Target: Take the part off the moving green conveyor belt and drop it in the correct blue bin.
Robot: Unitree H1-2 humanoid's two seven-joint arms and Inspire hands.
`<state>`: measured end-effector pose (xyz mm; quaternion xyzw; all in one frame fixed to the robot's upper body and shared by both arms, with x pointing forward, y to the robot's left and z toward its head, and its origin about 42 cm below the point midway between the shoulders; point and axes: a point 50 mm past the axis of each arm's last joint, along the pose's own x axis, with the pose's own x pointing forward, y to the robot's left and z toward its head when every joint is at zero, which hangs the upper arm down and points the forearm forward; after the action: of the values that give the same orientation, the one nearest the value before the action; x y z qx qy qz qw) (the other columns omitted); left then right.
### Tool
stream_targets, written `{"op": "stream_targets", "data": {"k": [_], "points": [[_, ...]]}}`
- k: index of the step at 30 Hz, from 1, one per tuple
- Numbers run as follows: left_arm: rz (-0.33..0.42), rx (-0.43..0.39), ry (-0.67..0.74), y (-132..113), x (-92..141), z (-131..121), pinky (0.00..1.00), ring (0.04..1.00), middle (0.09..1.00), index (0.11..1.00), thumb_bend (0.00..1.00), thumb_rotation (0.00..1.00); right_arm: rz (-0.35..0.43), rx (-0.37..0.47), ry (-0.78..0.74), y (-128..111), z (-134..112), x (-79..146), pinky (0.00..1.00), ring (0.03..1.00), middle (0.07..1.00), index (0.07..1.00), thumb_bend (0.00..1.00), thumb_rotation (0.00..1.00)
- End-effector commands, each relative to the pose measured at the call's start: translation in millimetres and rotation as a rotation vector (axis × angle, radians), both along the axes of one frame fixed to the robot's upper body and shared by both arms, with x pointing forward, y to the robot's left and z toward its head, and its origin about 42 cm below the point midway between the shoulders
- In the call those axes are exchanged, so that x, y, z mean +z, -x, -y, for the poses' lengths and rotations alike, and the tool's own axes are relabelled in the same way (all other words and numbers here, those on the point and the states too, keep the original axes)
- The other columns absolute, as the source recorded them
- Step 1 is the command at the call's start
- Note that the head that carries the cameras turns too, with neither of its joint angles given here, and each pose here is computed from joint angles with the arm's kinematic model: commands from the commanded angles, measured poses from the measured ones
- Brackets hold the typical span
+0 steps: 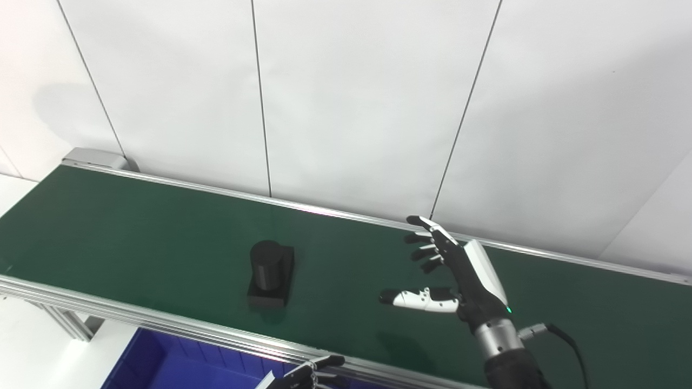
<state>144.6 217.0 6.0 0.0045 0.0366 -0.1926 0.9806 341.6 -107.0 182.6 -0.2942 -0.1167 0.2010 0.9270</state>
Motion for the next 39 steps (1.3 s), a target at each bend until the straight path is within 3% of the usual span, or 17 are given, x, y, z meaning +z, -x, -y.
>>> {"op": "stream_targets", "data": {"k": [1,17,32,37,39], "points": [[0.066,0.004,-0.001,-6,9,-1,0.56,0.633,0.726,0.856,1.00,0.28,0.076,0.026,-0.009,-10,-16,22,0.52,0.646,0.758,0.876,0.85,0.41],[0.099,-0.001,0.045,-6,17,-5,0.55,0.634,0.727,0.870,0.99,0.25,0.037,0.096,0.092,-32,-54,11,0.54,0.648,0.745,0.882,0.87,0.42],[0.108,0.001,-0.089,17,28,-11,0.47,0.601,0.709,0.815,1.00,0.27,-0.009,0.147,0.213,-38,-80,2,0.61,0.710,0.770,0.893,0.87,0.45],[0.109,0.027,-0.109,22,29,-6,0.49,0.591,0.688,0.812,1.00,0.28,-0.011,0.171,0.252,-39,-91,-3,0.66,0.766,0.823,0.896,0.86,0.42],[0.113,0.034,-0.124,23,28,-4,0.50,0.594,0.685,0.818,1.00,0.29,-0.015,0.176,0.269,-39,-96,-6,0.63,0.752,0.813,0.895,0.86,0.43]]}}
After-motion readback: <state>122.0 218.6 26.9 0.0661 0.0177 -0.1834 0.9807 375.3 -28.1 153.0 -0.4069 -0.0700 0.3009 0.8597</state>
